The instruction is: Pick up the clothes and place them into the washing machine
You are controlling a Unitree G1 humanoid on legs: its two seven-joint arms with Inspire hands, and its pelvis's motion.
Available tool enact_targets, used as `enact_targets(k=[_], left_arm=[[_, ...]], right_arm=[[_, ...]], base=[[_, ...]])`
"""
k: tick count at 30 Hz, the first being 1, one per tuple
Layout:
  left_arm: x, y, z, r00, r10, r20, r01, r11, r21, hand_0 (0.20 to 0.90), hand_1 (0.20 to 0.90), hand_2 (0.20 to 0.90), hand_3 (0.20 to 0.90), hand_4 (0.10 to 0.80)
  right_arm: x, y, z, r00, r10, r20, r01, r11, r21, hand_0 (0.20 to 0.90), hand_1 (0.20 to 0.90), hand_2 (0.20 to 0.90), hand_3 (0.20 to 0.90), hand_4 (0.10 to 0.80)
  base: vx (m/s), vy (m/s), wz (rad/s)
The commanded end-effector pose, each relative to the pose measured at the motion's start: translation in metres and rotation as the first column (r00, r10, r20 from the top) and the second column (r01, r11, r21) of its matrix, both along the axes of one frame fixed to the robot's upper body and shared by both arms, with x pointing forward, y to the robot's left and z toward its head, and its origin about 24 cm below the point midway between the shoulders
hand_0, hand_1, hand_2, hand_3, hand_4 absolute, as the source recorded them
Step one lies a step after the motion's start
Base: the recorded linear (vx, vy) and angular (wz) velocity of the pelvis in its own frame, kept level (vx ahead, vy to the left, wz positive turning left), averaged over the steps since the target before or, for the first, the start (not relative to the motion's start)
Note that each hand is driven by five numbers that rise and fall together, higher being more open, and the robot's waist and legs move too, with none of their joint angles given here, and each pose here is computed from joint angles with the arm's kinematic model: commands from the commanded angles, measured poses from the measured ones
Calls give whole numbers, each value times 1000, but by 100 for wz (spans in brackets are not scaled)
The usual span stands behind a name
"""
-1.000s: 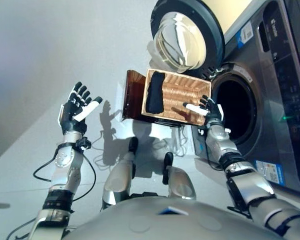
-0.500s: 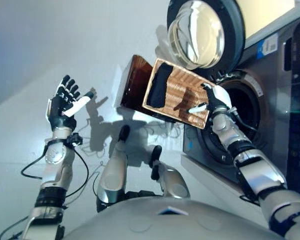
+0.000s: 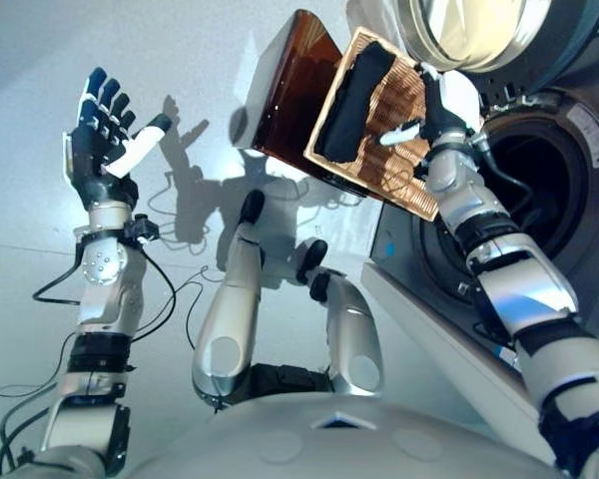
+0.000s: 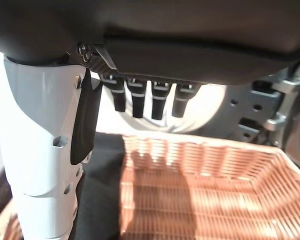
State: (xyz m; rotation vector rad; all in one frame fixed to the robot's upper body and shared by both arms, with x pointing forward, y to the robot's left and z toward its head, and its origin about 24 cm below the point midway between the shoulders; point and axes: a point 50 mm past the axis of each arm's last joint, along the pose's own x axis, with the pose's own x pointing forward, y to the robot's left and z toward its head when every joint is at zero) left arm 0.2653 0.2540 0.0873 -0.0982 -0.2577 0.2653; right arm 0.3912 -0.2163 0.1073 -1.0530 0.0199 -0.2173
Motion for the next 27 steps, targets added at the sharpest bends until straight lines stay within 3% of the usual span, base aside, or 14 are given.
enact_targets(k=[1, 23, 24, 25, 27], left_arm=[[-14, -4, 44, 967, -24, 253, 3, 997, 81, 900, 900, 900, 900, 800], [-10, -7, 77, 926, -52, 374, 3, 992, 130, 900, 900, 900, 900, 800], [-10, -7, 78, 925, -54, 376, 4, 991, 132, 900, 900, 900, 900, 800], [-9, -8, 79, 924, -57, 379, 7, 991, 131, 900, 900, 900, 900, 800], [-9, -8, 79, 923, -60, 381, 11, 992, 129, 900, 900, 900, 900, 800]], right_arm=[[4, -13, 14, 994, -94, 64, 91, 995, 36, 900, 900, 900, 900, 800], [10, -33, 27, 973, -230, 2, 226, 960, 166, 900, 900, 900, 900, 800], [9, -36, 26, 970, -243, -7, 241, 956, 170, 694, 694, 694, 694, 653], [9, -39, 27, 967, -256, -8, 254, 952, 173, 414, 414, 414, 414, 453], [7, -42, 26, 963, -269, -22, 268, 949, 166, 230, 230, 230, 230, 322]], base=[[0, 0, 0], [13, -11, 12], [-6, 0, 17], [-3, -2, 10], [3, 6, 7]])
